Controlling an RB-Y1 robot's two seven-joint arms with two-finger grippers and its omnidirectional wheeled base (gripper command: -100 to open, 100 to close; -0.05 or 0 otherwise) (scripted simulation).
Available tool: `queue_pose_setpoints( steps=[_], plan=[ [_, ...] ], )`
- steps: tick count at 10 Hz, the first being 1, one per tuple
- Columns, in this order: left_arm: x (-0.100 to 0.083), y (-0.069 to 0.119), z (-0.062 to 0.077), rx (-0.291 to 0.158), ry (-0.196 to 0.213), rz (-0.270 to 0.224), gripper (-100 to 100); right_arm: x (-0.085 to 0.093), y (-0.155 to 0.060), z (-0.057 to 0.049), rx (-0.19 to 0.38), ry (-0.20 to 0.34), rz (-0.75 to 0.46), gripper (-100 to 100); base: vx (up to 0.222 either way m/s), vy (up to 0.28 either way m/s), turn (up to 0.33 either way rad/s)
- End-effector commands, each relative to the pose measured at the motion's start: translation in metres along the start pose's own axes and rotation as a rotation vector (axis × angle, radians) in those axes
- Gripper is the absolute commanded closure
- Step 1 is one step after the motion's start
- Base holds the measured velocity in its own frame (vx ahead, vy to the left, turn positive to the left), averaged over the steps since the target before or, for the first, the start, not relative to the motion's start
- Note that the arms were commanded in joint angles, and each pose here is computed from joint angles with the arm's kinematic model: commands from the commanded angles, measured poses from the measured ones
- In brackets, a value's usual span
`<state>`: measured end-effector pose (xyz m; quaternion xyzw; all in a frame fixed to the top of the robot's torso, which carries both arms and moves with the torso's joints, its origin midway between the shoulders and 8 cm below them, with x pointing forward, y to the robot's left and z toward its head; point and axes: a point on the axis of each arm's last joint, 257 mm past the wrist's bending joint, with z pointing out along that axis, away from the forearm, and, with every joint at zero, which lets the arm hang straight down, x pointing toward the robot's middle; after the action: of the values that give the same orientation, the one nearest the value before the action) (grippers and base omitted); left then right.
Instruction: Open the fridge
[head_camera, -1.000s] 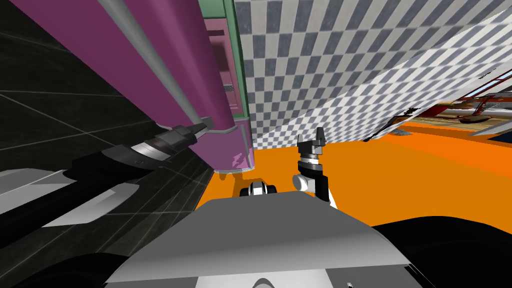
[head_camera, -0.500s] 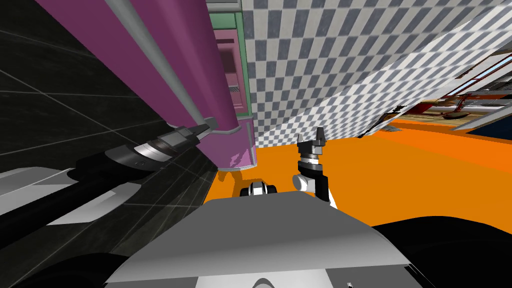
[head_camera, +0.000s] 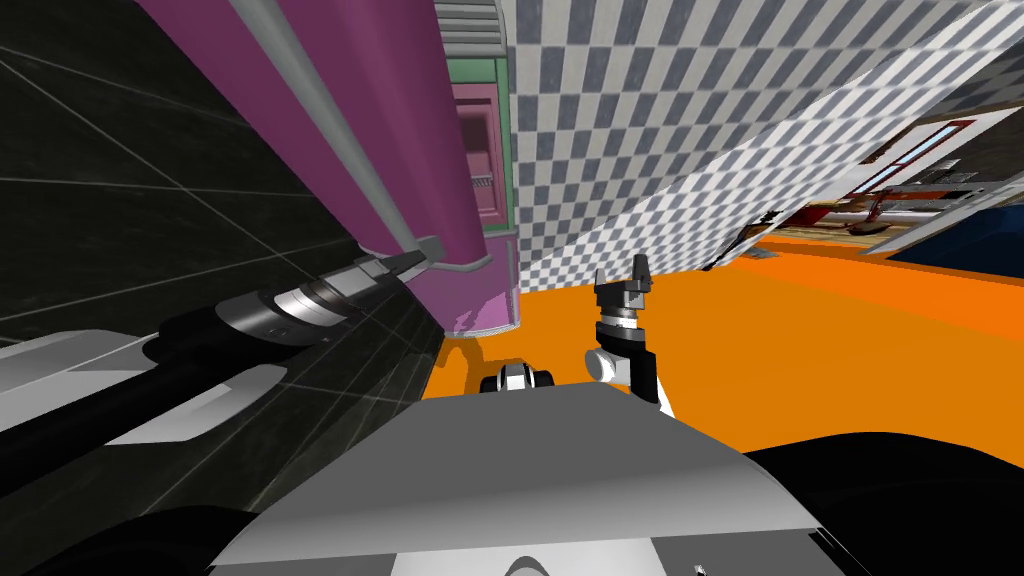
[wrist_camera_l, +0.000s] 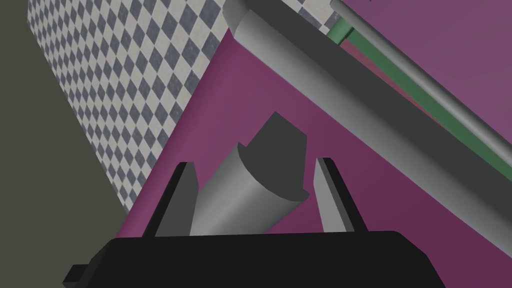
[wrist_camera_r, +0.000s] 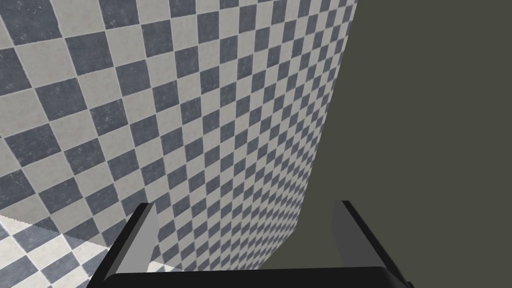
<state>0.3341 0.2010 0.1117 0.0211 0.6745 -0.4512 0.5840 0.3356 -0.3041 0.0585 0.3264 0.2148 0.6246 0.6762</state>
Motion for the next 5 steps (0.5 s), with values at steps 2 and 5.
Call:
queue_pose_setpoints(
  steps=[2,5],
  plan=[
    [0.008,-0.016,0.001,0.062,0.035,-0.012,100,0.0,0.0,0.0,0.0,0.0,0.0,0,-0.189,0.291,-0.088],
    [0.014,-0.021,0.002,0.08,0.056,-0.012,100,0.0,0.0,0.0,0.0,0.0,0.0,0,-0.146,0.169,-0.036]
  ],
)
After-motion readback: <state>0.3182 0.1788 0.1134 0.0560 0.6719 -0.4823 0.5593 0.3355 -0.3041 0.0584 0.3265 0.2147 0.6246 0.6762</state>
